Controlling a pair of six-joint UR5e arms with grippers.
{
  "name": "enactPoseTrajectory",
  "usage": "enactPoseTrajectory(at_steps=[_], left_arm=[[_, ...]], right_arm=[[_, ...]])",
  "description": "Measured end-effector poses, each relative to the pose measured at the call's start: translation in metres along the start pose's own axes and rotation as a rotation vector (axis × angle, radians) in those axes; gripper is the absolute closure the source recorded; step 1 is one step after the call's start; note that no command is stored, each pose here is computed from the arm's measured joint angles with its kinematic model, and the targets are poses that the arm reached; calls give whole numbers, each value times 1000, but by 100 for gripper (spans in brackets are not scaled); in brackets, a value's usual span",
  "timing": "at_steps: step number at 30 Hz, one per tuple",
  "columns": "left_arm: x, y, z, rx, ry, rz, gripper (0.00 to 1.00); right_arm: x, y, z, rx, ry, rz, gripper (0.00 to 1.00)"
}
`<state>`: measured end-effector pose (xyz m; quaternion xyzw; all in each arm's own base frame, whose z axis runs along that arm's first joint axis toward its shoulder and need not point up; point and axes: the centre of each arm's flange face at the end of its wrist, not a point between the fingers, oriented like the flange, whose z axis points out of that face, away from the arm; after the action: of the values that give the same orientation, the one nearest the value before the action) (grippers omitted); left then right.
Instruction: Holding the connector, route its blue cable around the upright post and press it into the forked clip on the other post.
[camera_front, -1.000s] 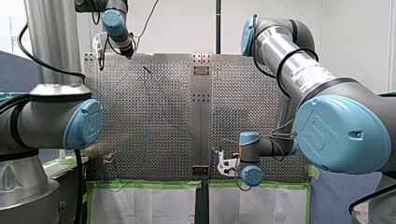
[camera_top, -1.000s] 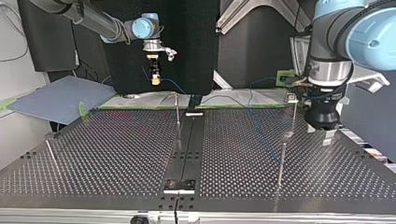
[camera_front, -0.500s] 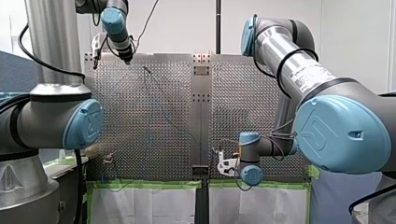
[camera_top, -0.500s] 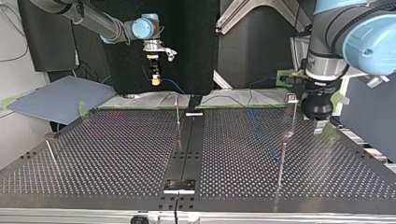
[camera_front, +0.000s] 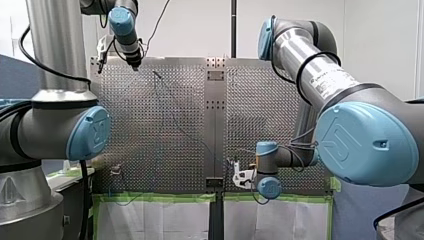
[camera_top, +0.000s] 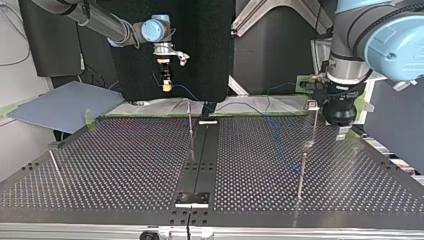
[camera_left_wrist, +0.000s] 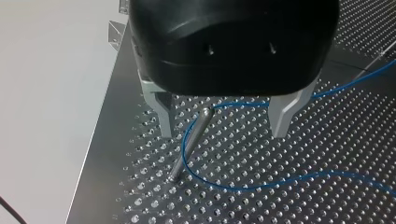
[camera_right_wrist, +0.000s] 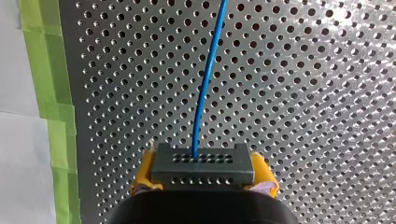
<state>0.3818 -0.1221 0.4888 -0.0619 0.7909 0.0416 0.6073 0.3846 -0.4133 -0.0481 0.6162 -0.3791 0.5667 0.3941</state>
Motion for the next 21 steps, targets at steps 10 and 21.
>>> enactPoseTrajectory(at_steps=[10, 21], left_arm=[[0, -2, -2, -4, -1, 3, 0], [-2, -8, 1, 36, -35, 8, 0]], right_arm=[[0, 0, -1, 0, 2, 0, 100], [0, -1, -1, 7, 0, 0, 100]])
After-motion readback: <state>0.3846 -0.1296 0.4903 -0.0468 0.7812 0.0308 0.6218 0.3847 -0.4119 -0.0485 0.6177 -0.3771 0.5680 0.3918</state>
